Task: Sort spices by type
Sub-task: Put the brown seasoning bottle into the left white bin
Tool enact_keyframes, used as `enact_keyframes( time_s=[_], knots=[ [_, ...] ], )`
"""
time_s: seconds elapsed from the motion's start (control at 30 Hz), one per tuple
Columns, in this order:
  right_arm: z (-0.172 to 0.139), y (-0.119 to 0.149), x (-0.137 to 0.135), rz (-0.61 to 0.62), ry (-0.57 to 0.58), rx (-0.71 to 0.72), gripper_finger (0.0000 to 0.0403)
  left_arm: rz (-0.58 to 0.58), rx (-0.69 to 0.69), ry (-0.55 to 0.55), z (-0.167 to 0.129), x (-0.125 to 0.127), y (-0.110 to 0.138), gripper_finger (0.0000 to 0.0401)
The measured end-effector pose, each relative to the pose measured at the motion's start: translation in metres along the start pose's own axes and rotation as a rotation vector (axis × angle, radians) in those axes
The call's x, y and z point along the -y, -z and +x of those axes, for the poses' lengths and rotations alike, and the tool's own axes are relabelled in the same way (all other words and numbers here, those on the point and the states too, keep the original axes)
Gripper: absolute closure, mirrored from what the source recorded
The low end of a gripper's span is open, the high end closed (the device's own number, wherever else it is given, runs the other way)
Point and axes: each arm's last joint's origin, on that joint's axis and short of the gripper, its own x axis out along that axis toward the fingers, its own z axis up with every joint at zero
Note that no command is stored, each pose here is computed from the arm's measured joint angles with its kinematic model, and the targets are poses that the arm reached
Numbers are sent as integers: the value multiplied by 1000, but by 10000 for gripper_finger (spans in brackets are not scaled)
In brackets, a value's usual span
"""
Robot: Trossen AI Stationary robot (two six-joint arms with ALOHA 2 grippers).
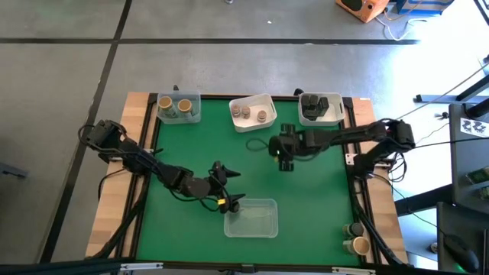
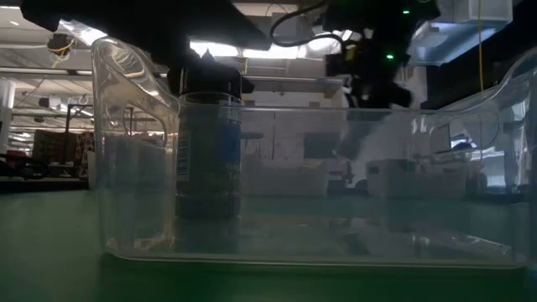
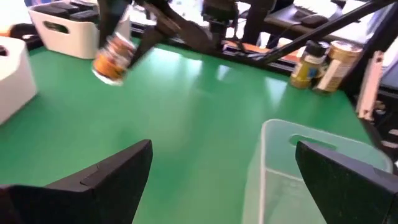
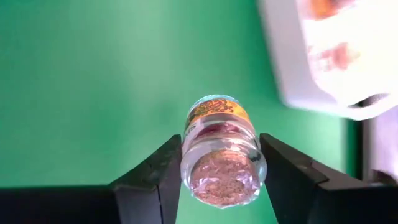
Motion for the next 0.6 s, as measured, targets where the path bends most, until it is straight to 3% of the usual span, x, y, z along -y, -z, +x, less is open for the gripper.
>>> enact_keyframes(
  time_s=[0.37,0.6],
  knots=[
    [-7,-23,99,99,142,178,223,23,-34,-96,11,-21,-2,22],
    [7,-11,161,240,104,334,223,16,-35,-128,16,-30,-4,22]
  ],
)
